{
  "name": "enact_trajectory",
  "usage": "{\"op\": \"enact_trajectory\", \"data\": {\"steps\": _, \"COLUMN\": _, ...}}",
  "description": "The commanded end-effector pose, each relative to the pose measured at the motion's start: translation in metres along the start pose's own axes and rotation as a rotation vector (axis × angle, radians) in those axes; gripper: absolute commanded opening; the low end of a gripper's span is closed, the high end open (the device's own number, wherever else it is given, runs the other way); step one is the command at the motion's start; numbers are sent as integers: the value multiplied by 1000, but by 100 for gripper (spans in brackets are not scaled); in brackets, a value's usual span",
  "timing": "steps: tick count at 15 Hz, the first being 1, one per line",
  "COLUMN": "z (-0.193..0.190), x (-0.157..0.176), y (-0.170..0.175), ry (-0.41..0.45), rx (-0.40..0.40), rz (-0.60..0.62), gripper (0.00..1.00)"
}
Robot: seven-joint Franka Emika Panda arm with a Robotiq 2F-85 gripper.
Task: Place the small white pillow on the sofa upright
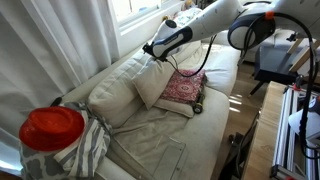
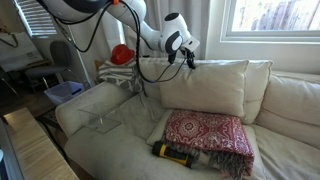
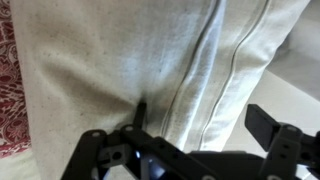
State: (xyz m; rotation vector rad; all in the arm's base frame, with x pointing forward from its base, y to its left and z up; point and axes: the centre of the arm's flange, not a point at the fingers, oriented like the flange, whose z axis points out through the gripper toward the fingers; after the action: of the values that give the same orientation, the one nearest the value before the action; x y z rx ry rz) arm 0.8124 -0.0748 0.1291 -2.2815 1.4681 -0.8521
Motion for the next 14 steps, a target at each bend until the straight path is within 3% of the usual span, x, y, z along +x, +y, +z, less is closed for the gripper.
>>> {"op": "enact_trajectory", "data": {"steps": 1, "z": -41, "x": 2, "y": 20, "ry": 16, "rx": -149, "rz": -78, "gripper": 100}}
{"op": "enact_trajectory", "data": {"steps": 7, "z": -63, "x": 21, "y": 27, "ry": -14, "rx": -236, "rz": -125, "gripper": 100}}
{"op": "enact_trajectory", "data": {"steps": 9, "z": -69, "x": 34, "y": 29, "ry": 8, "rx": -215, "rz": -140, "gripper": 100}}
{"op": "enact_trajectory", "data": {"steps": 10, "z": -43, "x": 33, "y": 15, "ry": 10, "rx": -195, "rz": -111, "gripper": 100}}
{"op": "enact_trajectory", "data": {"steps": 14, "z": -53, "x": 41, "y": 16, "ry": 10, "rx": -201, "rz": -120, "gripper": 100}}
